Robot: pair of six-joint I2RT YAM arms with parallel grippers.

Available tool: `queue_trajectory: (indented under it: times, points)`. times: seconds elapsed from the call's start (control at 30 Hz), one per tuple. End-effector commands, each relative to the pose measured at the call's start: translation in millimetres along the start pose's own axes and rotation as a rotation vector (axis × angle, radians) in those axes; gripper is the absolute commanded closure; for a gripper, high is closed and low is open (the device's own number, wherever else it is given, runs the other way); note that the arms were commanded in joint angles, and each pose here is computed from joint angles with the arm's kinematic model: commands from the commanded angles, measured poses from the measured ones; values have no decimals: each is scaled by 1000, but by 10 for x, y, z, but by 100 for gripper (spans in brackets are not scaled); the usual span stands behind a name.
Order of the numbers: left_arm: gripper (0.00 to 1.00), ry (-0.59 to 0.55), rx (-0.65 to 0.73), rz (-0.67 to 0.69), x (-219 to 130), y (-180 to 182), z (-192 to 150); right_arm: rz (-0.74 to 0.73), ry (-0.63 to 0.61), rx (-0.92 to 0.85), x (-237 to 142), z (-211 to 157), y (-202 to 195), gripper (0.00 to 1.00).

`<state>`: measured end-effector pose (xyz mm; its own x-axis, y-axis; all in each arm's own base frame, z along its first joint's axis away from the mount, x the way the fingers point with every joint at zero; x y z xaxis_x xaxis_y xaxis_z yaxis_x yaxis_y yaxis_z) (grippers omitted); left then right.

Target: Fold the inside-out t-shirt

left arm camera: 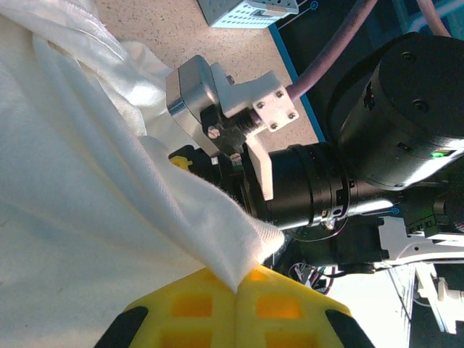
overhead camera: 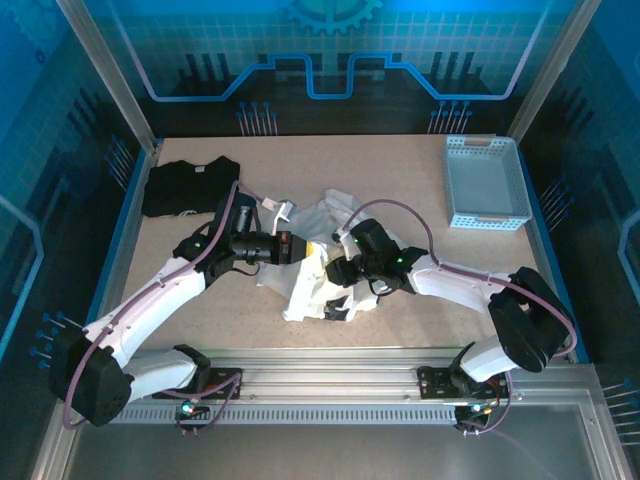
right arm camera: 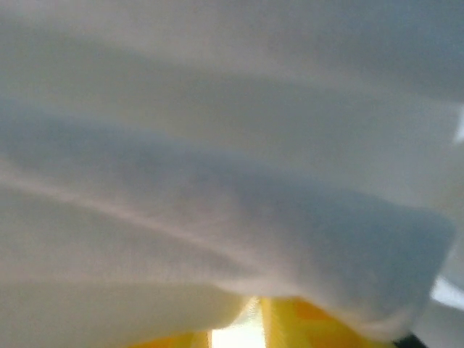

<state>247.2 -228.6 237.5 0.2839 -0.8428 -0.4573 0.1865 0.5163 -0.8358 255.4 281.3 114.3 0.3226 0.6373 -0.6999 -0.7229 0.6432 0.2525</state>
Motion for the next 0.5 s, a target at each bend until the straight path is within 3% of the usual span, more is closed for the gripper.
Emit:
queue_trajectory:
  times: [0.0, 0.13, 0.47]
  points:
    - [100, -13, 13, -5, -42, -50, 36, 27, -66, -12, -66, 213, 22, 86]
    - [100, -49, -3, 77, -52, 80, 84, 55, -53, -40, -241, 176, 82, 93]
    - [100, -205, -36, 349, -51, 598, 323, 340, -74, -84, -827, 205, 443, 94]
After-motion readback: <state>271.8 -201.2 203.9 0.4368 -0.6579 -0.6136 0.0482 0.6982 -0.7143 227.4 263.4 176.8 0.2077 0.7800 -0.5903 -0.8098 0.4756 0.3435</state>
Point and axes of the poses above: each hand's point on the last joint's axis, 136 mm out from that joint toward the fingers, its own x axis out along the fingers, its own y axis along the line the jaws close on, z = x × y, the point moved 2 cm from there along -x, back along the fingers, and after that the axes turned 15 degrees about -x, right-handed, at the moved point
